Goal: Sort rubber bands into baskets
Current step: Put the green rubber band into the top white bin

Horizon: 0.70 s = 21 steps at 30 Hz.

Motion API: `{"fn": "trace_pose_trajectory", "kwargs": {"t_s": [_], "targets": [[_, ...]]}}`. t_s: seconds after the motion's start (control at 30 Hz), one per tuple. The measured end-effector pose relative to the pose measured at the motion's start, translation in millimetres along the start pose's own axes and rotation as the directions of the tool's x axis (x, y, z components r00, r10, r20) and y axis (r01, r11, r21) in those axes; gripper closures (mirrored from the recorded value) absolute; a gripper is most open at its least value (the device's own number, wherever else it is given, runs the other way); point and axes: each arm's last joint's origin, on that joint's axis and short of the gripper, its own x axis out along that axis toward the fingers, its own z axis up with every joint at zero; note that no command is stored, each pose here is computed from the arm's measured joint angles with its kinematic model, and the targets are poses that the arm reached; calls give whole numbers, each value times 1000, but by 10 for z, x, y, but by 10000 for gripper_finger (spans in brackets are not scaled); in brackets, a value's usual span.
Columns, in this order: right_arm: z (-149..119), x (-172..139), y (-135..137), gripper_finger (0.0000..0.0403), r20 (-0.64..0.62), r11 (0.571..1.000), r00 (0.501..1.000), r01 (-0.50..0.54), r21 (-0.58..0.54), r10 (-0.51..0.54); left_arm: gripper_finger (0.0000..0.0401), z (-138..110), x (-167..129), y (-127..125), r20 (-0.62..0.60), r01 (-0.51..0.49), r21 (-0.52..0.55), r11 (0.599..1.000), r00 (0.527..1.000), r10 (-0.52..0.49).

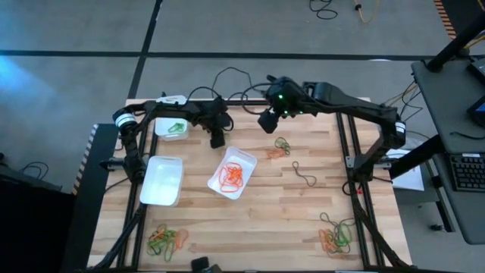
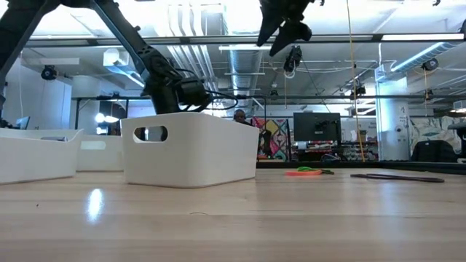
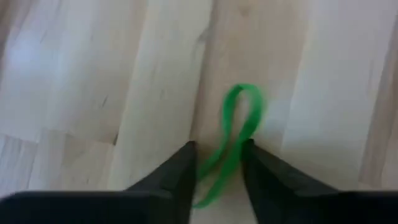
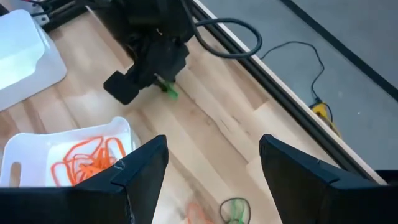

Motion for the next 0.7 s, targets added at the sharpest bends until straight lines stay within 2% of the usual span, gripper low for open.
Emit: {"fn": "trace_pose_trajectory", "kwargs": {"t_s": [0.13,0.3,0.33,0.43,0.5,0.6,0.7], "targets": [[-12,-64,4,158,12,1000,1000,-8,-1,8,388,-12,-17,-1,-4,8,-45,999,1000,-8],[-10,-167,-18,158,36,1000,999,-14,3,14,398,-34,-259,-19,-3,-9,-109,994,1000,8],[-10,-175,-20,158,38,1000,999,-14,3,14,400,-74,-349,-30,-23,-11,-131,991,1000,9],[-10,-186,-22,158,40,1000,999,-15,2,15,400,-41,-736,-32,67,-44,-172,984,996,56],[-12,-187,-23,158,39,1000,999,-15,2,15,401,-115,-990,-44,72,-67,-212,975,994,84],[-17,-183,-22,158,37,1000,999,-14,1,14,401,-263,-1297,-8,73,-136,-314,940,983,167],[-16,-183,-17,158,39,1000,999,-16,1,16,401,-451,-1559,58,61,-207,-447,870,964,260]]}}
